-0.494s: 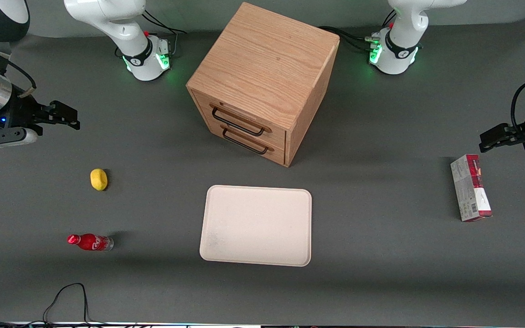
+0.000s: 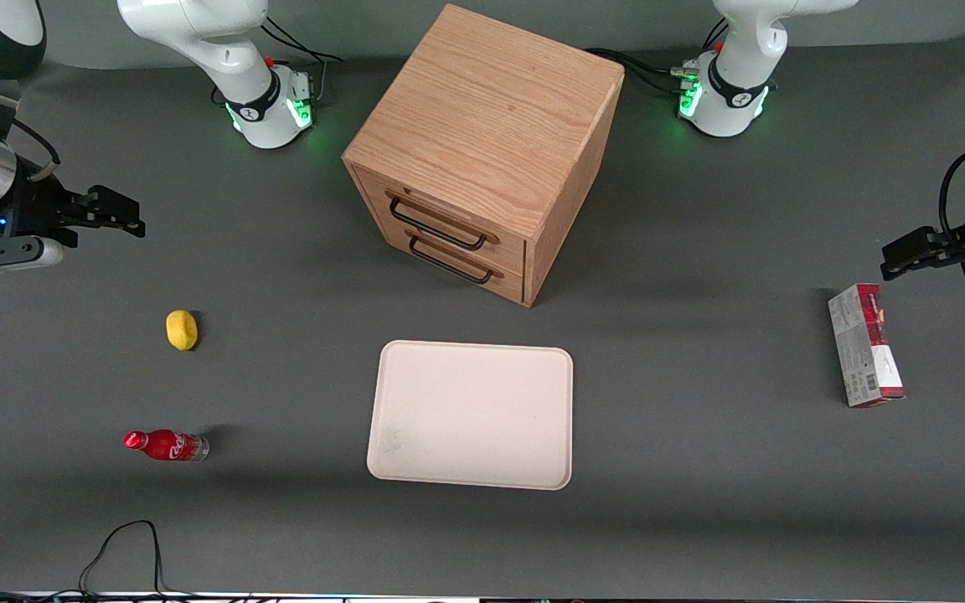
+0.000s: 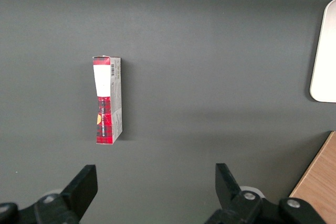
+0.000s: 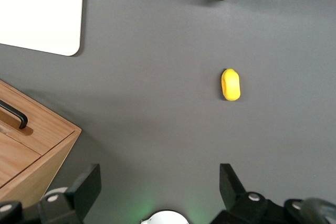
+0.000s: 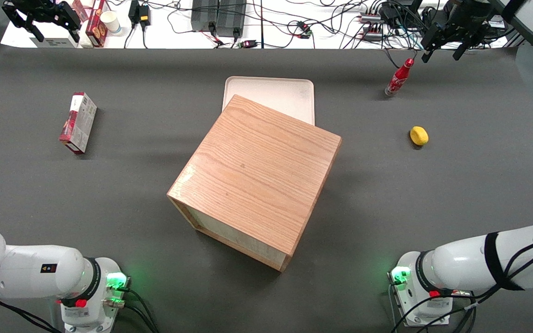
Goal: Place coke bottle on tray
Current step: 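Move the open right gripper toward the red Coca-Cola bottle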
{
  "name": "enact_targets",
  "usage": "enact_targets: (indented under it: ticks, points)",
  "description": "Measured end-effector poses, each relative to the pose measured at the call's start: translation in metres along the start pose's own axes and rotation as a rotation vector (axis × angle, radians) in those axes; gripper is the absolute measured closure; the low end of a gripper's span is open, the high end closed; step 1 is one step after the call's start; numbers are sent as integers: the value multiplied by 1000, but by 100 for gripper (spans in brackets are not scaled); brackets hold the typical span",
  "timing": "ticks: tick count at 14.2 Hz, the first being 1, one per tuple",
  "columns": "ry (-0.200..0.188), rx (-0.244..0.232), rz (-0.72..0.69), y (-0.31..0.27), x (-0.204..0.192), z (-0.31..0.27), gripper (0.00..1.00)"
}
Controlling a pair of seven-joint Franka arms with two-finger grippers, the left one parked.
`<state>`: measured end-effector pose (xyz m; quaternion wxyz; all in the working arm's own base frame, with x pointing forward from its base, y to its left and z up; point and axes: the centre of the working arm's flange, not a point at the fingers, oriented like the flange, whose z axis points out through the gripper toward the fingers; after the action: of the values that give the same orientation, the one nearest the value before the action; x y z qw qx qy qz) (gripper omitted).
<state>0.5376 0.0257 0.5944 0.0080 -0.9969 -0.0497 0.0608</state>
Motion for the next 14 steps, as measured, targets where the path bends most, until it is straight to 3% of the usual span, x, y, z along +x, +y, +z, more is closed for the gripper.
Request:
enact_targets:
  ticks: [14]
  points:
    - [-19, 4, 47, 26, 15, -15, 0]
